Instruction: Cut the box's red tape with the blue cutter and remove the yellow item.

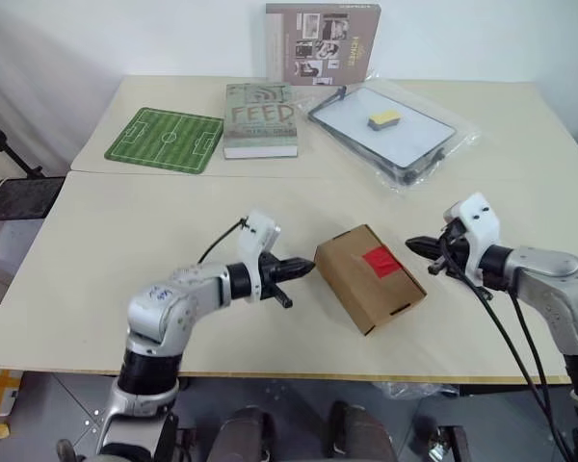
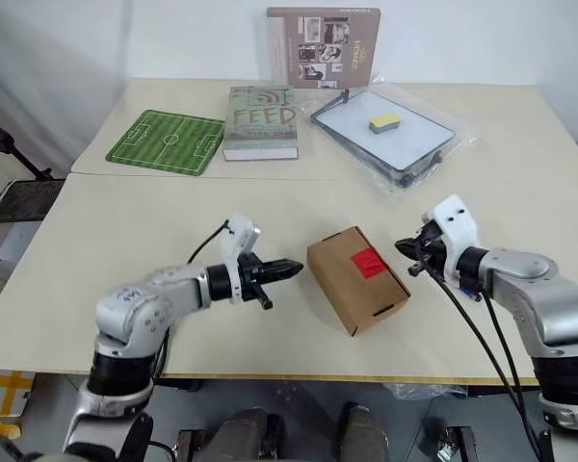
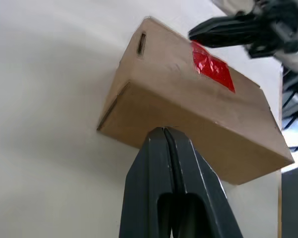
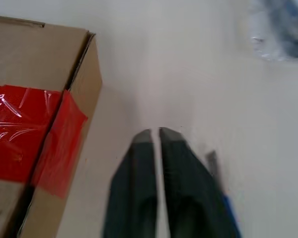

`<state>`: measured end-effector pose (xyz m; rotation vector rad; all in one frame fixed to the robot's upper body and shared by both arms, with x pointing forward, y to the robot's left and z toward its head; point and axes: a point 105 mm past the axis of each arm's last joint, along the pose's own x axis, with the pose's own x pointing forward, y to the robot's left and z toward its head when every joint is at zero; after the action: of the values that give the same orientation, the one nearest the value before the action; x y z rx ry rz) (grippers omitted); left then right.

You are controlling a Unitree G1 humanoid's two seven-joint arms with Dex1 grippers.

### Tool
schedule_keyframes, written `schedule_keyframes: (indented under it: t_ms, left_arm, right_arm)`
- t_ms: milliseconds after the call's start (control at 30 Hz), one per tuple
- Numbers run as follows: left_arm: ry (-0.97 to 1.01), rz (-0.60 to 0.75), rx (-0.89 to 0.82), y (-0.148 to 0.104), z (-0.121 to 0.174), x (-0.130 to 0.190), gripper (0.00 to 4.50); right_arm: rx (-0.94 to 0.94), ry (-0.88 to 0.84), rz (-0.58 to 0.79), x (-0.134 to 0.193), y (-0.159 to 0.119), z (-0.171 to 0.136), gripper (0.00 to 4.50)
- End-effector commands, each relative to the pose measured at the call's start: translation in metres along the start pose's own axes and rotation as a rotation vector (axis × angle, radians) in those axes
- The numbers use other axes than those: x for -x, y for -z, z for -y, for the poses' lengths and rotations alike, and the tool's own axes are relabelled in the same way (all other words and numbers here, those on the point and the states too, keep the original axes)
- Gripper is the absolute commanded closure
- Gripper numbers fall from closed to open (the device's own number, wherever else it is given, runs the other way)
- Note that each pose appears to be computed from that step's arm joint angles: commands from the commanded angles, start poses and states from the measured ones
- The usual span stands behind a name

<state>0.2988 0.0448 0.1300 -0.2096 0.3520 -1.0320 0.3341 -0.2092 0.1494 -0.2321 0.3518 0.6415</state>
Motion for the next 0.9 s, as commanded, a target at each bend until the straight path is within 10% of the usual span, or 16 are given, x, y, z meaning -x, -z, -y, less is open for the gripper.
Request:
schedule_keyframes:
  t_ms: [33, 900]
  left_arm:
    - [0.022, 0.035, -0.005, 0.007, 0.01, -0.005, 4.5]
    - [-0.042, 0.098, 0.032, 0.029, -0.008, -0.019, 4.5]
  right_arm:
    - [0.028, -0.029, 0.008, -0.001, -0.005, 0.0, 4.48]
    - [-0.019, -0.304, -0.13, -0.029, 0.013, -0.113, 4.48]
